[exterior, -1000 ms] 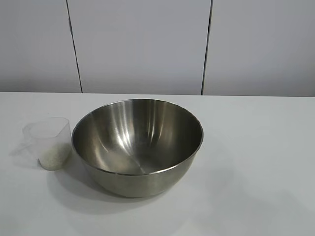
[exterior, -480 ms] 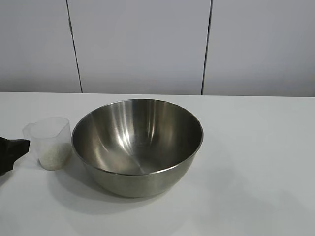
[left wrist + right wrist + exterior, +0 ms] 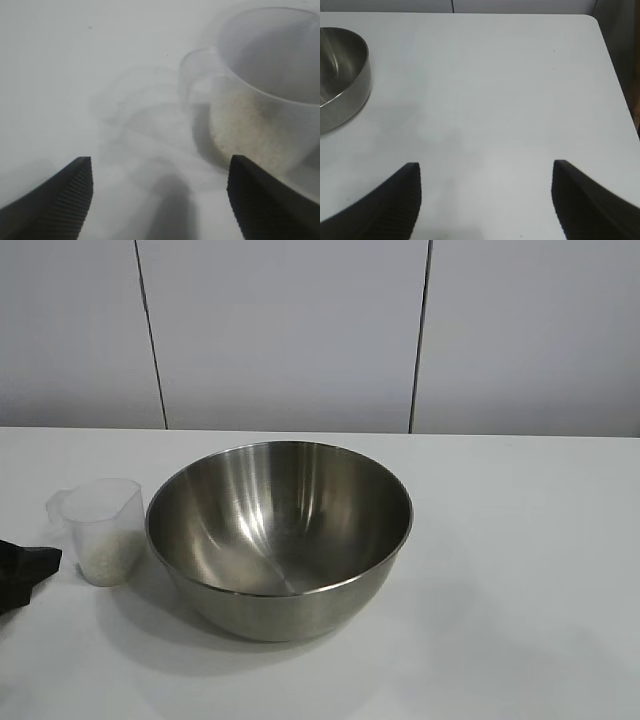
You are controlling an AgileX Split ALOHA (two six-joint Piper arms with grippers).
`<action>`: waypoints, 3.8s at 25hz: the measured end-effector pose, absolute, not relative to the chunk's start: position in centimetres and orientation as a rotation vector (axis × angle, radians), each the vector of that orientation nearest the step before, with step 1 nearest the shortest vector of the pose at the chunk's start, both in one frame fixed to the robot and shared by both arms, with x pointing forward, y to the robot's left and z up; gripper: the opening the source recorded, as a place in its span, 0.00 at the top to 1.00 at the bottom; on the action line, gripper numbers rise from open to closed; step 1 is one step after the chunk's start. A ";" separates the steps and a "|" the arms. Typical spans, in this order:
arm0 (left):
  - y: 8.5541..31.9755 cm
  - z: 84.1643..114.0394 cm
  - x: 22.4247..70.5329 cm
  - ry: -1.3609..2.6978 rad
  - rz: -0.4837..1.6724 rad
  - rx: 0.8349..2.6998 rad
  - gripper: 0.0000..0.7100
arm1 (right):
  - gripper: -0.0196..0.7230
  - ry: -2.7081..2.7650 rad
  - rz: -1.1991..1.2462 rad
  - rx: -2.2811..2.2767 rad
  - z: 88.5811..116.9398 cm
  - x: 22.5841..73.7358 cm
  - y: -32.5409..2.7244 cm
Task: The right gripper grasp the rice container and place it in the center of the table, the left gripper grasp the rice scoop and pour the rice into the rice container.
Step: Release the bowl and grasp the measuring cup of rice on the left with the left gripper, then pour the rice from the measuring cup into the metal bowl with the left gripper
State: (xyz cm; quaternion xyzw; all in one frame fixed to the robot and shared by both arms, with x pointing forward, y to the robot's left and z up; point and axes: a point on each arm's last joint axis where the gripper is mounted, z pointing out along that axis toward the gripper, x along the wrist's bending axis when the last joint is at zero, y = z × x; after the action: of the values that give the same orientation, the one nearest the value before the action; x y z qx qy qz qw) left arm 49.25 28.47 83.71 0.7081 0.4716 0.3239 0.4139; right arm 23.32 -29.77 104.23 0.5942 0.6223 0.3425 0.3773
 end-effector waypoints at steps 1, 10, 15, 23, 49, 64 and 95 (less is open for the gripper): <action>28.8 83.8 49.5 1.181 0.810 1.770 0.24 | 0.30 1.591 0.876 1.519 104.2 23.3 -29.8; 29.1 84.5 51.1 1.089 0.750 1.726 0.24 | 0.30 1.591 0.876 1.519 104.2 23.3 -29.8; 29.1 84.9 52.2 1.060 0.771 1.709 0.24 | 0.30 1.591 0.876 1.519 104.2 23.3 -29.8; 29.0 82.1 52.7 1.093 0.681 1.736 0.24 | 0.30 1.591 0.876 1.519 104.2 23.3 -29.8; 29.2 82.9 55.1 1.060 0.718 1.679 0.55 | 0.30 1.592 0.875 1.520 104.2 23.3 -29.8; 29.3 85.7 55.6 1.047 0.744 1.599 0.99 | 0.30 1.592 0.875 1.520 104.2 23.3 -29.8; 13.7 102.2 49.4 0.005 1.210 2.130 0.99 | 0.30 1.592 0.875 1.520 104.2 23.3 -29.8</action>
State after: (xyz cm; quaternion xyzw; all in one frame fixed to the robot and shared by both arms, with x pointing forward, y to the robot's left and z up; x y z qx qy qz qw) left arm 49.41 13.73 102.20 0.8180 0.0019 0.4645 0.3391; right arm 23.32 -29.77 104.22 0.5943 0.6225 0.3423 0.3770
